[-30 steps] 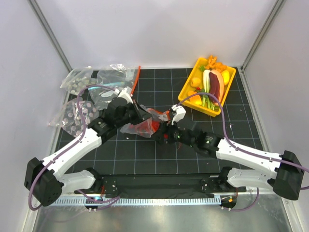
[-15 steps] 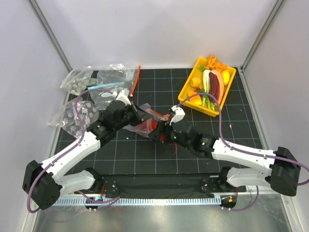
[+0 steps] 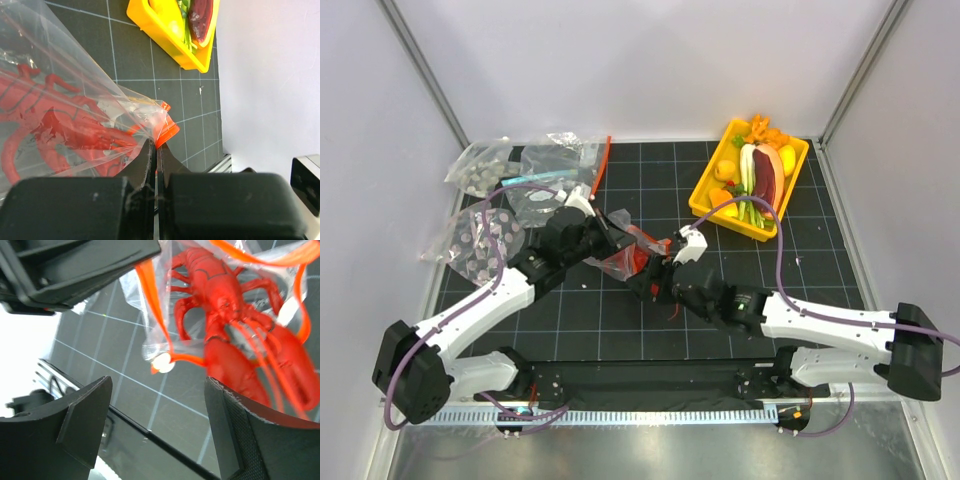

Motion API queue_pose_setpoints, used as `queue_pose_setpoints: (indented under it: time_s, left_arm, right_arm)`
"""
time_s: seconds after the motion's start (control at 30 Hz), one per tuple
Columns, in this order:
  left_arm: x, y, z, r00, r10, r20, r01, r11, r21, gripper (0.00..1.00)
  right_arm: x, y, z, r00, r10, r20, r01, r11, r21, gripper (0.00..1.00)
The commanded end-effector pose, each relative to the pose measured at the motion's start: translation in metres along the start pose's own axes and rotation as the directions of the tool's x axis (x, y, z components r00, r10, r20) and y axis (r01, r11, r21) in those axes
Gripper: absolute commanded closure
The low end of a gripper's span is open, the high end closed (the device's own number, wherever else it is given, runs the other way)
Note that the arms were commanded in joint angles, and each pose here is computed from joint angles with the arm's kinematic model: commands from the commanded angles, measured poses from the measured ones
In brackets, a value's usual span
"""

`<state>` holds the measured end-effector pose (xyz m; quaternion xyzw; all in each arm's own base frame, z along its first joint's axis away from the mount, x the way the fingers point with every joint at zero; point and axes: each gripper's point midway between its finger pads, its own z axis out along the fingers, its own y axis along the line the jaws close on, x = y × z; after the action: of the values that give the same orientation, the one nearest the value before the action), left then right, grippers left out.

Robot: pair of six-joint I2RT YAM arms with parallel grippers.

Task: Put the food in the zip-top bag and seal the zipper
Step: Place the fake lobster in the zipper food storage bag.

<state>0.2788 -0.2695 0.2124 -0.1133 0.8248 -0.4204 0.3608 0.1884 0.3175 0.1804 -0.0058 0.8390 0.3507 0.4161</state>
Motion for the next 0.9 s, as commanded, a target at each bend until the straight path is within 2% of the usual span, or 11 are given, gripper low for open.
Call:
queue_pose_setpoints:
  time_s: [0.0,0.07,0.33,0.4,0.5,0.63,0.67,0.73,0.77,0.83,0.87]
  left_arm:
    - [-0.014,-0.021,0.001,0.998,-0.002,0.057,-0.003,0.997,0.078,1.00]
    - [-0.012,-0.023,0.001,0.999,0.001,0.053,-0.006,0.996,0.084,1.00]
    - [-0.003,-0.034,-0.002,0.999,0.003,0.032,-0.007,0.993,0.120,0.99]
    - [-0.001,-0.036,-0.003,1.000,0.003,0.029,-0.007,0.992,0.129,1.00]
    - [0.001,-0.037,-0.004,1.000,0.002,0.025,-0.006,0.991,0.134,1.00]
    - [0.004,-0.037,-0.005,1.000,0.000,0.027,-0.004,0.990,0.139,1.00]
    - [0.004,-0.038,-0.005,1.000,-0.001,0.026,-0.003,0.990,0.143,1.00]
    - [0.006,-0.038,-0.005,1.000,-0.001,0.018,-0.002,0.989,0.146,1.00]
    - [0.007,-0.038,-0.005,1.000,-0.002,0.015,0.000,0.989,0.147,0.99]
    - [0.007,-0.037,-0.006,1.000,-0.001,0.017,-0.002,0.989,0.147,1.00]
    - [0.007,-0.036,-0.006,1.000,0.005,0.018,-0.008,0.989,0.144,0.99]
  right_arm:
    - [-0.015,0.010,0.003,0.984,0.142,0.103,-0.142,0.990,-0.015,0.20]
    - [-0.016,0.016,0.004,0.978,0.175,0.115,-0.170,0.984,-0.052,0.20]
    - [0.002,0.016,0.026,0.973,0.214,0.090,-0.211,0.977,-0.045,0.19]
    - [-0.001,0.009,0.031,0.968,0.218,0.127,-0.217,0.976,-0.019,0.20]
    - [-0.009,-0.003,0.031,0.953,0.231,0.195,-0.238,0.971,0.013,0.25]
    - [-0.020,-0.013,0.029,0.942,0.214,0.258,-0.234,0.971,0.049,0.46]
    - [-0.021,-0.016,0.028,0.944,0.196,0.265,-0.218,0.974,0.058,0.58]
    - [-0.031,-0.021,0.025,0.937,0.169,0.304,-0.202,0.976,0.080,0.70]
    - [-0.033,-0.025,0.023,0.941,0.130,0.314,-0.171,0.980,0.105,0.83]
    - [-0.046,-0.029,0.016,0.930,0.077,0.359,-0.135,0.981,0.140,0.99]
    - [-0.049,-0.031,0.014,0.933,0.041,0.358,-0.105,0.982,0.160,0.99]
